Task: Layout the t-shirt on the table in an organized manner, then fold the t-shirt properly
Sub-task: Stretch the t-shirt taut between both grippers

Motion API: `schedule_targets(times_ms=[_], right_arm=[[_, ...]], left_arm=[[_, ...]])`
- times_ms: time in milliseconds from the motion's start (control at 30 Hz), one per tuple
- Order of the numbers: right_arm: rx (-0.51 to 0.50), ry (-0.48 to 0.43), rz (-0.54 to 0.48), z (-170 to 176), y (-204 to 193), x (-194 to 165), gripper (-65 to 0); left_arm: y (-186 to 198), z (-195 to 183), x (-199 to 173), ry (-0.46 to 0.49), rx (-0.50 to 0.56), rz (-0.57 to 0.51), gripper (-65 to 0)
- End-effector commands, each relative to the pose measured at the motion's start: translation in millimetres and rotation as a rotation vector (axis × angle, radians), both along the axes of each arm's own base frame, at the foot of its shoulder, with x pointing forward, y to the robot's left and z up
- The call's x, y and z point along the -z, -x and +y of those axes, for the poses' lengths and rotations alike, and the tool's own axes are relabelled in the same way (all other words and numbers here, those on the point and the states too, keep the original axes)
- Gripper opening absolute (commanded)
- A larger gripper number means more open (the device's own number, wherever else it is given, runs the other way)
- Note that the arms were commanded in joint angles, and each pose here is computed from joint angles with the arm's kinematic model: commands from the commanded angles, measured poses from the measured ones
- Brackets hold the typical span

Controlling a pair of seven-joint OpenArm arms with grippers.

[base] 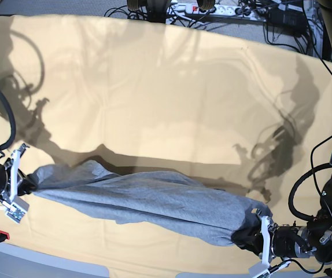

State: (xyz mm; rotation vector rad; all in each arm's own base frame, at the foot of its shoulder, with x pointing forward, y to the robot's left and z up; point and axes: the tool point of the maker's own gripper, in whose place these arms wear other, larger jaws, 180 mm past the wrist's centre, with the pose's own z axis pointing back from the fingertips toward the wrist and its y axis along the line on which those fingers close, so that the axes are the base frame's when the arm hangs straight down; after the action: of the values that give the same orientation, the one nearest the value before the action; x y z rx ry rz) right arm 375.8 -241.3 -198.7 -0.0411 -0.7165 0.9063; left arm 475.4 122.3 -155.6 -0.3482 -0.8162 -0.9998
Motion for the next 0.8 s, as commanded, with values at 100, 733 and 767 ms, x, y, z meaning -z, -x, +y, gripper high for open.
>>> schedule_targets(times_ms=[100, 733, 767], right_arm=[[-0.010, -0.002, 0.002, -9.5, 6.7, -19.0, -65.0], [-0.031, -0.040, 0.179, -9.8, 45.7, 21.9, -65.0], [-0.021, -0.027, 0.181, -12.5, 46.7, 25.8, -65.0]], left_arm=[[7.3, -10.4, -27.2, 0.084, 0.042, 0.017, -65.0], [47.5, -1.5, -0.7, 0.086, 0.103, 0.242, -65.0], [48.5, 1.3, 0.0, 0.082, 0.099, 0.242, -65.0]])
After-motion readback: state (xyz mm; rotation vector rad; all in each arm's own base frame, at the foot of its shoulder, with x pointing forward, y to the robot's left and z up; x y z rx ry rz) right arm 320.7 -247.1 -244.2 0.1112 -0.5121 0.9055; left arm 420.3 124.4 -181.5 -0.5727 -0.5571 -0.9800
